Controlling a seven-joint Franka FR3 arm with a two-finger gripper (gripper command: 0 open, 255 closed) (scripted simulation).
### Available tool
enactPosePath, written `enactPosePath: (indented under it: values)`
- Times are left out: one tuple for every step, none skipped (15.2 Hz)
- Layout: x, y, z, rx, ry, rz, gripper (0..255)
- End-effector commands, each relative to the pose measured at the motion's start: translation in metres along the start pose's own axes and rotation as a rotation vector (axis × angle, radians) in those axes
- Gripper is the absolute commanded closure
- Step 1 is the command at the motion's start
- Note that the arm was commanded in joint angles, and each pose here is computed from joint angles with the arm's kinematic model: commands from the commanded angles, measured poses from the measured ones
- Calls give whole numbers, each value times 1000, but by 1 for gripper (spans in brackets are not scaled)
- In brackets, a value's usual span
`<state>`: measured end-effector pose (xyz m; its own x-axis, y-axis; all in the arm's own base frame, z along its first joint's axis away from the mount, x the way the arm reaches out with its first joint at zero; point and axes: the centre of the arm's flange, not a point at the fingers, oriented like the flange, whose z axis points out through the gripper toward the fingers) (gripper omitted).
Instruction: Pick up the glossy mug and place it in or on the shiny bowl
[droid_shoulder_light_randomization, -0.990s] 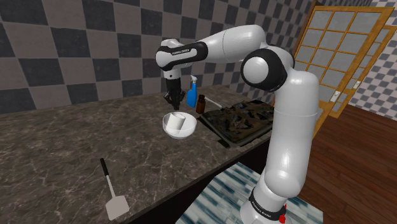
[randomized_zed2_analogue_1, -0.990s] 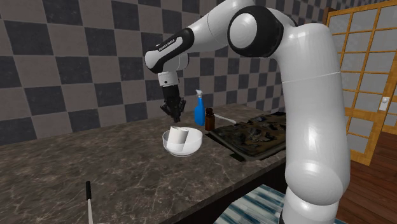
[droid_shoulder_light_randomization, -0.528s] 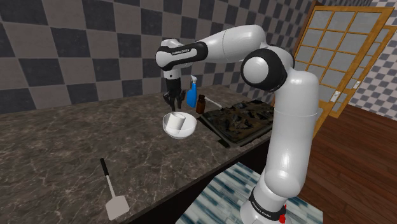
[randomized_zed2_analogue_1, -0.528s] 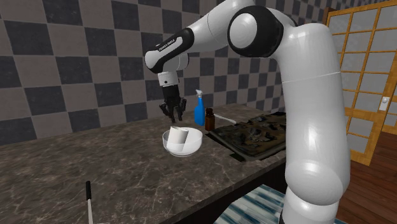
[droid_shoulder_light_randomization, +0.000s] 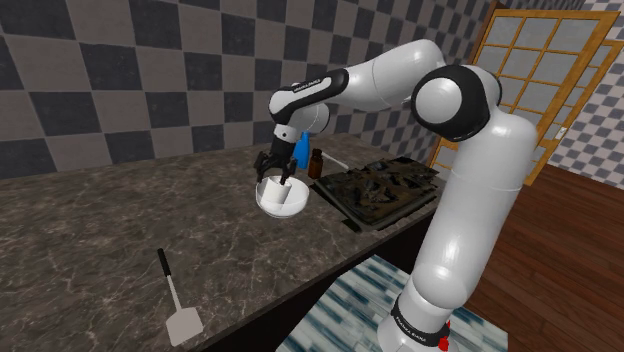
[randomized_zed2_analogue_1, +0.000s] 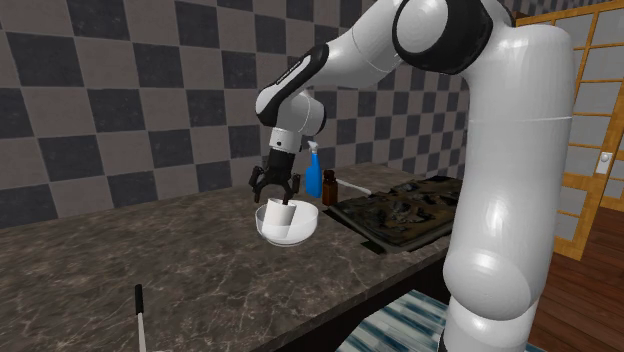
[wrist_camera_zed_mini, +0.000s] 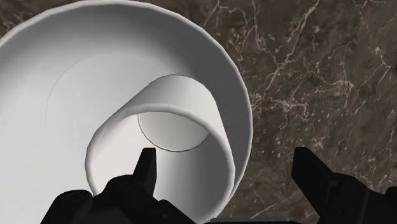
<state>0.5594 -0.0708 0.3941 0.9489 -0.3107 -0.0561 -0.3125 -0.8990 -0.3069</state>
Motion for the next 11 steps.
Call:
enactPosePath:
  values:
    - [0,0,11,4,3,2,0]
    - [0,0,16,4,3,2,0]
    - [0,0,19,4,3,2,0]
    - [0,0,19,4,3,2,0]
    - [0,0,19,4,3,2,0]
    - [0,0,19,4,3,2,0]
    - [0,0,19,4,3,2,0]
    - [0,0,19,4,3,2,0]
    - [0,0,19,4,3,2,0]
    - [0,0,19,4,3,2,0]
    - [0,0,19,4,3,2,0]
